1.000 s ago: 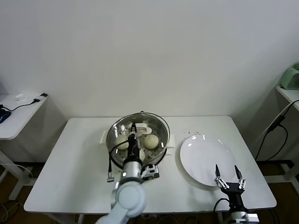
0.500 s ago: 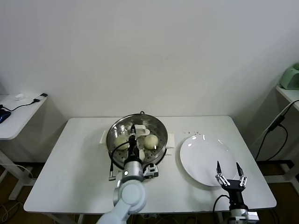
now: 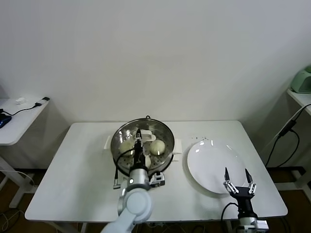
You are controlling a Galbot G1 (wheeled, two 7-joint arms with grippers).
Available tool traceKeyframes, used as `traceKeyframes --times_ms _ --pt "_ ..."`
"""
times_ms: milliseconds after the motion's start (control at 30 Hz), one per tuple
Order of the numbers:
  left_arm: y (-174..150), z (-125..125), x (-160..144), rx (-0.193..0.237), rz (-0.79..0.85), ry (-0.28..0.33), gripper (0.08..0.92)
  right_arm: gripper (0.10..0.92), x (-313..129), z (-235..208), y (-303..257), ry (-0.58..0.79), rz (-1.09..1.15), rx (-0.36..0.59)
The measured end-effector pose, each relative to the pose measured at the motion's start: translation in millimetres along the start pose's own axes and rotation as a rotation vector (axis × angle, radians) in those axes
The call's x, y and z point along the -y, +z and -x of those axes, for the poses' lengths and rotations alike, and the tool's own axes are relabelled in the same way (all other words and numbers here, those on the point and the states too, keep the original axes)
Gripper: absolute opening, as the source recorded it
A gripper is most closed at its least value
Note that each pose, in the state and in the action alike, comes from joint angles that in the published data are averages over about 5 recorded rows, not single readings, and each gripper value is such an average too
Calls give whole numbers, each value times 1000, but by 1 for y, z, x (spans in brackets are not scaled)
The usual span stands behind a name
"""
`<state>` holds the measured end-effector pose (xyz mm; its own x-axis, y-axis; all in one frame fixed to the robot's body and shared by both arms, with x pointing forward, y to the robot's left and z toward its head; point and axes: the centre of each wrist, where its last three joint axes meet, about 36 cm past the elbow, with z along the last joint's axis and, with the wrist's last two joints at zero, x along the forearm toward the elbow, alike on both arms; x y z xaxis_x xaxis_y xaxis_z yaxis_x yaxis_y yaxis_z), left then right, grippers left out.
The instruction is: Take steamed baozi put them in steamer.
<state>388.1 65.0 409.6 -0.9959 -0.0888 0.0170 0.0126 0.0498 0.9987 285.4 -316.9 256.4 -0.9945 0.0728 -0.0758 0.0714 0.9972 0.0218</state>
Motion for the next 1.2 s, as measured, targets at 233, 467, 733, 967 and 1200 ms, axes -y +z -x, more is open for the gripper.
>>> traceKeyframes --times_ms 233,467,733,967,1200 --pt "6 -14 -17 33 -55 1 543 823 -4 1 -1 -9 5 -11" --pt "22 -32 -36 120 -201 -11 742 823 -8 0 -2 -2 15 -24" --pt "72 -44 -45 210 -596 -11 822 823 -9 -1 -8 -1 -5 -30" --pt "157 -42 -30 182 -933 3 823 823 -9 3 -13 -10 -41 -31" --pt "227 -42 -2 148 -1189 19 823 823 -10 6 -14 -15 -63 -40"
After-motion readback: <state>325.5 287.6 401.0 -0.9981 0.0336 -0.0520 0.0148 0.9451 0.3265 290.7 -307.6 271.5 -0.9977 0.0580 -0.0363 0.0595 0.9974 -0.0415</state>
